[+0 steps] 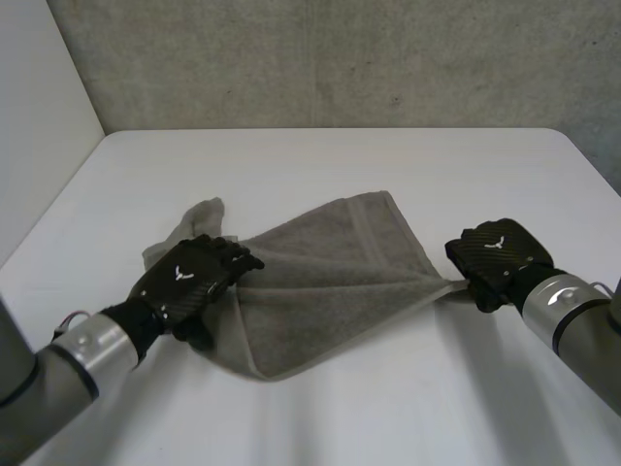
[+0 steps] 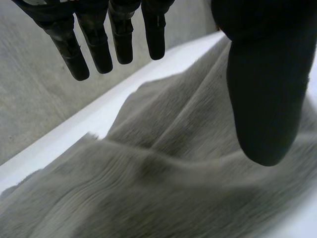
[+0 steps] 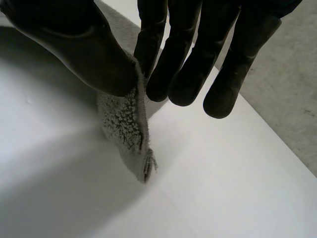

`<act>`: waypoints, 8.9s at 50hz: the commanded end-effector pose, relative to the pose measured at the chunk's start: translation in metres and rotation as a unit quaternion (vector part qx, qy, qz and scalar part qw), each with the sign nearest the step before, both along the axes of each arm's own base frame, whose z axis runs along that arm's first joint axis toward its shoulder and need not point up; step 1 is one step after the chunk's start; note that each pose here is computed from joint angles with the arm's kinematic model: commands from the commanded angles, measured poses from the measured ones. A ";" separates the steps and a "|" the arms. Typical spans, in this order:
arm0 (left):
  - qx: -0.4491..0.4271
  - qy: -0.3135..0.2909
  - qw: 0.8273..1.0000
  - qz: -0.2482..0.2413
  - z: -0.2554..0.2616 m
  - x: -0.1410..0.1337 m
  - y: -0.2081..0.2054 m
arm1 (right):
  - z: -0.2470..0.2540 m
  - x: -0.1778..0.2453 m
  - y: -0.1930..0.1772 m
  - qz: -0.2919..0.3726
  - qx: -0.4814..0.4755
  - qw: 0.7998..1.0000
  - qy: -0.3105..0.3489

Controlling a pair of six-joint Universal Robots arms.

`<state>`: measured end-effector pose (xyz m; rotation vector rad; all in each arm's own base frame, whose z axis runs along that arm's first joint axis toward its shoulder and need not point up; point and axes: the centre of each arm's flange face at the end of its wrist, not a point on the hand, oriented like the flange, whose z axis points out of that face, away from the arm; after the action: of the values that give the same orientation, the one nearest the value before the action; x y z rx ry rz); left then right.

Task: Fold the towel.

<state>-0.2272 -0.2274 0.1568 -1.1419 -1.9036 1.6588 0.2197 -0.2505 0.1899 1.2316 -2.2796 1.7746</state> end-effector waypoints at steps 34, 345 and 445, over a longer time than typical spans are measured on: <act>-0.009 -0.187 0.981 0.050 -0.008 -0.043 -0.121 | -0.022 -0.001 -0.005 0.005 0.025 0.999 0.023; -0.031 0.222 0.934 0.279 0.037 0.021 -0.093 | 0.042 0.078 -0.067 -0.015 -0.204 0.977 0.062; -0.033 0.279 0.946 0.162 0.104 -0.053 -0.056 | 0.034 0.090 0.011 0.024 -0.045 0.977 -0.209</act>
<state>-0.2709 -0.2872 0.2808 -0.2808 -1.6245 2.0542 0.3448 -0.2109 0.2274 1.2785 -1.9773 2.3438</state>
